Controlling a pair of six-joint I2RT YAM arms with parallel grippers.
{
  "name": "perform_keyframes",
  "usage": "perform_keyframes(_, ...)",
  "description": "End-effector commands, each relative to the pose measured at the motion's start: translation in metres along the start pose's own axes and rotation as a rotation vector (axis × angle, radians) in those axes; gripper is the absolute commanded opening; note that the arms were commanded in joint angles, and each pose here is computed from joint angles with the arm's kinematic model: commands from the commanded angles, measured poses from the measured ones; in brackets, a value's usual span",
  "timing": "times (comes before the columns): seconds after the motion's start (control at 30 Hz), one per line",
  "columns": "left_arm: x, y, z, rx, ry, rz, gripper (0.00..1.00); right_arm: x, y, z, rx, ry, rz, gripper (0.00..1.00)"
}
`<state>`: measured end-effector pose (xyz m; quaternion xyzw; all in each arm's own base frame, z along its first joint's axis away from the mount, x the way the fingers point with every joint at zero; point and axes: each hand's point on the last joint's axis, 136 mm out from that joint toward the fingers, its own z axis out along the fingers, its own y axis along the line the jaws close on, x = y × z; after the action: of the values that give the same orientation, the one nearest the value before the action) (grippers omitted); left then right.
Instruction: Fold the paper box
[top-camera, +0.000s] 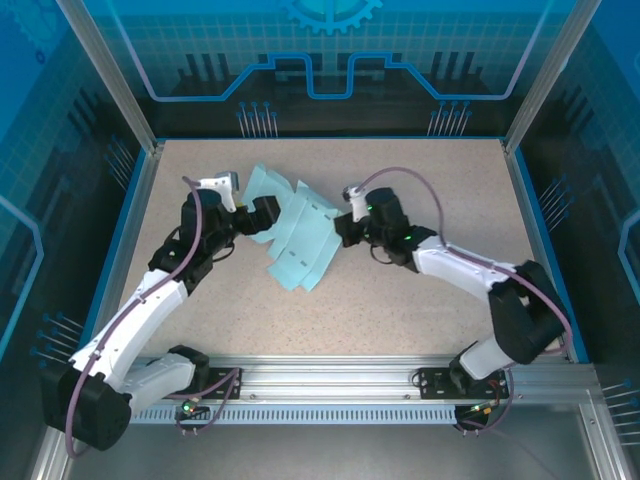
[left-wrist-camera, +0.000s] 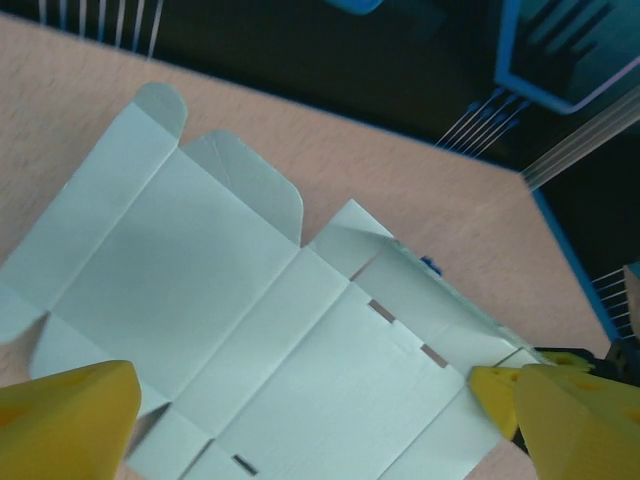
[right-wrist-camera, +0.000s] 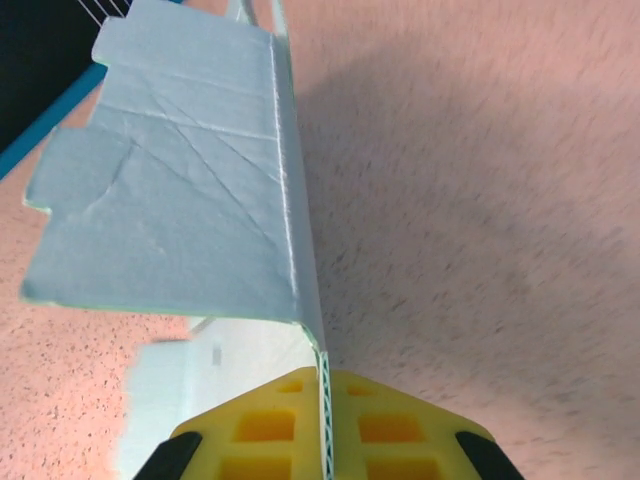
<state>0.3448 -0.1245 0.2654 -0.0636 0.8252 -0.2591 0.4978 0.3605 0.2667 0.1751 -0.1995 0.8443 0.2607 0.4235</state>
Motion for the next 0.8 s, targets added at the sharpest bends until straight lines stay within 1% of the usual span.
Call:
perform_keyframes(0.0, -0.035, -0.039, 0.001, 0.16, -0.094, 0.103, 0.95, 0.008, -0.005, -0.025, -0.084, 0.051, -0.115, 0.0)
perform_keyframes(0.07, -0.043, -0.06, 0.001, 0.255, -0.119, 0.186, 0.94, -0.001, -0.013, -0.04, -0.095, 0.039, -0.124, 0.0)
perform_keyframes(0.17, -0.049, -0.086, 0.003, 0.343, -0.132, 0.362, 0.93, -0.014, -0.019, -0.062, -0.138, 0.045, -0.134, 0.0)
perform_keyframes(0.27, -0.042, -0.111, 0.002, 0.442, -0.112, 0.605, 0.93, -0.022, -0.024, -0.08, -0.164, 0.066, -0.153, 0.0)
perform_keyframes(0.33, -0.034, -0.121, 0.003, 0.482, -0.104, 0.77, 0.94, -0.029, -0.025, -0.093, -0.193, 0.066, -0.162, 0.0)
perform_keyframes(0.37, -0.029, -0.125, 0.001, 0.511, -0.09, 0.835, 0.95, -0.033, -0.025, -0.097, -0.204, 0.062, -0.168, 0.0)
perform_keyframes(0.43, -0.017, -0.134, -0.003, 0.57, -0.019, 0.974, 0.95, -0.041, -0.021, -0.107, -0.234, 0.065, -0.194, 0.0)
perform_keyframes(0.5, -0.009, -0.141, -0.008, 0.604, 0.028, 1.101, 0.97, -0.048, -0.012, -0.114, -0.274, 0.077, -0.226, 0.0)
perform_keyframes(0.6, -0.011, -0.148, -0.015, 0.616, 0.057, 1.207, 0.98, -0.058, 0.002, -0.124, -0.329, 0.083, -0.267, 0.0)
perform_keyframes(0.7, -0.012, -0.153, -0.02, 0.648, 0.059, 1.257, 0.99, -0.064, 0.017, -0.131, -0.375, 0.064, -0.315, 0.0)
perform_keyframes(0.77, -0.007, -0.154, -0.021, 0.663, 0.079, 1.304, 0.99, -0.062, 0.029, -0.135, -0.394, 0.081, -0.36, 0.0)
